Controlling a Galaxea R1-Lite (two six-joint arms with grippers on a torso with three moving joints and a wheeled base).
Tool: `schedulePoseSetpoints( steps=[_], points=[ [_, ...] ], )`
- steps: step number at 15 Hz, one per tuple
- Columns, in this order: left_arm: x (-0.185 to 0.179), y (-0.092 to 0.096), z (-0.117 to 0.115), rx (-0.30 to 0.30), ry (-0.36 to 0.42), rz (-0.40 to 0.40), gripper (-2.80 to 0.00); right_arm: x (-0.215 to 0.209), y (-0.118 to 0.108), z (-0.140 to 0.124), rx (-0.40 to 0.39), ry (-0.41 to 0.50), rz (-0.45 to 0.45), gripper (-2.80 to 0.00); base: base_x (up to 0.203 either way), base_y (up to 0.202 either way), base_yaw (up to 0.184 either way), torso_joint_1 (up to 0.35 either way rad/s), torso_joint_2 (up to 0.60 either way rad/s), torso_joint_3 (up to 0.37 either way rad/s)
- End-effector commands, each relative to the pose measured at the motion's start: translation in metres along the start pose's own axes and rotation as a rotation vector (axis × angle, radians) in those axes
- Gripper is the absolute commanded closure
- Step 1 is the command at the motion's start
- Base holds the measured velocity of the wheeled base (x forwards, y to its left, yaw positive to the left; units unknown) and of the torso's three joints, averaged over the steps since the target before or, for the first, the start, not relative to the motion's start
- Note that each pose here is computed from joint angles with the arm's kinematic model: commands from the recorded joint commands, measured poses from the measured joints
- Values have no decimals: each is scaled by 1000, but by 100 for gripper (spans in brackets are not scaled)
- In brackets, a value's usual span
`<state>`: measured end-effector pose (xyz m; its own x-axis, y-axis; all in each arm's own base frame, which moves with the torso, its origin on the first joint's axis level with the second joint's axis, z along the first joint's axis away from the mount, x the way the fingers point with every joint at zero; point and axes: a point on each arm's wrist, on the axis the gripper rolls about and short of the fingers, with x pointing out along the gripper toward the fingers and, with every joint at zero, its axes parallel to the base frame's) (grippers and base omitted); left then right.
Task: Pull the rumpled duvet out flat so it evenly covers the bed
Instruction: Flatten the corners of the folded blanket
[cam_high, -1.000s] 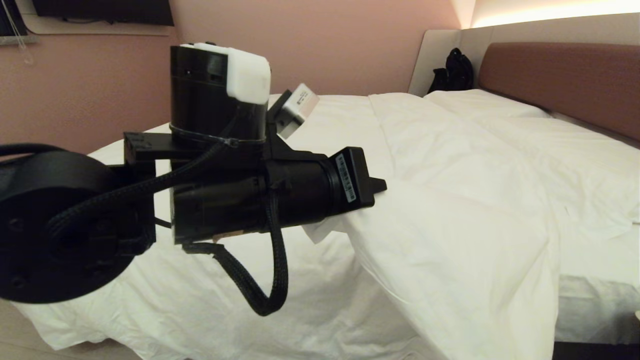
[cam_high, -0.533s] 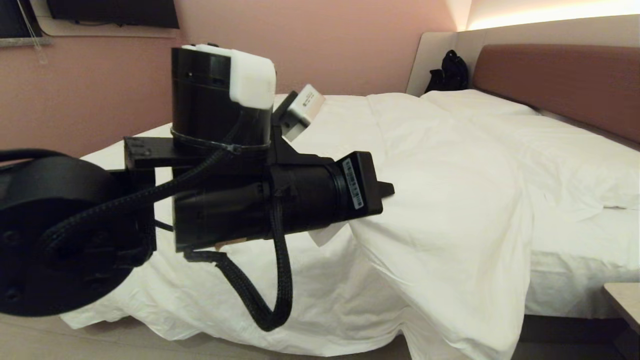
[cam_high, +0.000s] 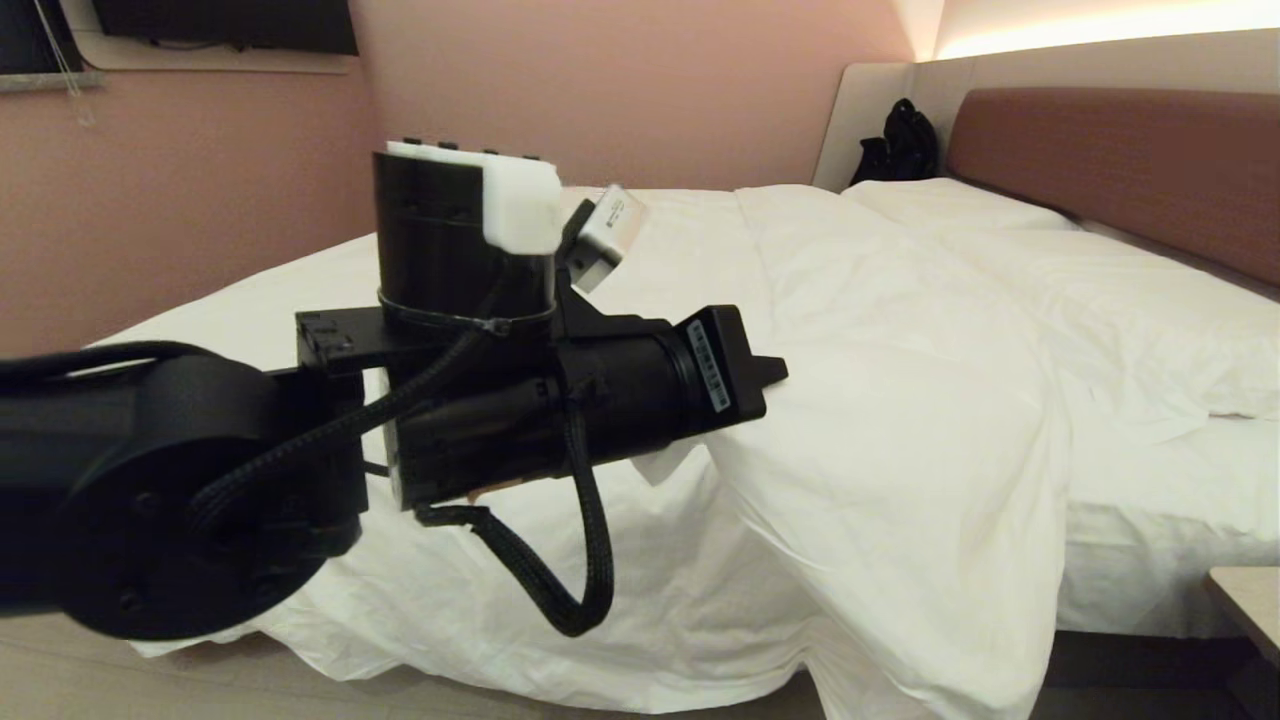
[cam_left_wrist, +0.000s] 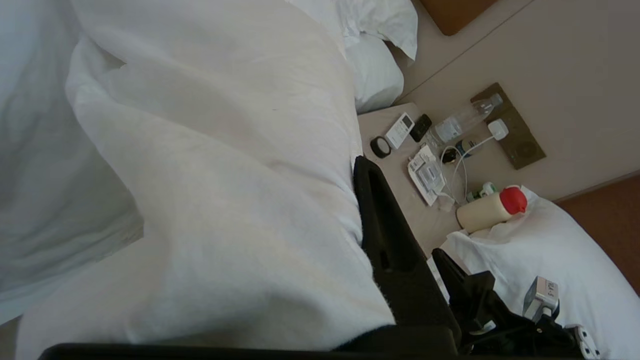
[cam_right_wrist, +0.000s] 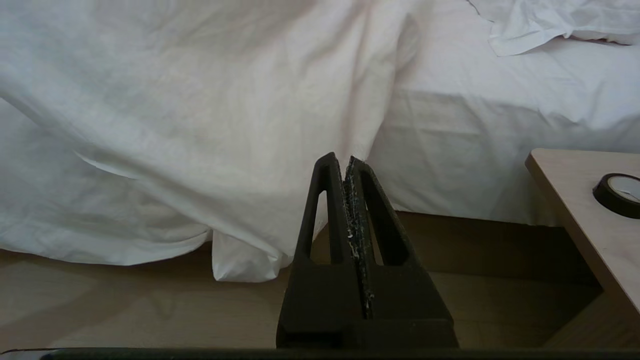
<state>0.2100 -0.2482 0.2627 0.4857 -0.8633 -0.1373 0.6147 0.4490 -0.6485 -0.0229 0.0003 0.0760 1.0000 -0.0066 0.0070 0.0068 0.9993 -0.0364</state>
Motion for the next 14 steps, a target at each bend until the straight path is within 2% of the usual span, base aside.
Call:
schedulePoseSetpoints(
  steps=[1,10,14],
  points=[
    [2,2,-2,-5,7,4,0,0,0,0,0,1,0,0,0,0,0,0,0,0],
    [1,4,-6,-6,8,-6,0,0,0,0,0,-1,-1,0,0,0,0,0,0,0],
    [0,1,-4,-6,2,-15,0,0,0,0,-95,2,22,0,0,0,0,0,0,0]
  ],
)
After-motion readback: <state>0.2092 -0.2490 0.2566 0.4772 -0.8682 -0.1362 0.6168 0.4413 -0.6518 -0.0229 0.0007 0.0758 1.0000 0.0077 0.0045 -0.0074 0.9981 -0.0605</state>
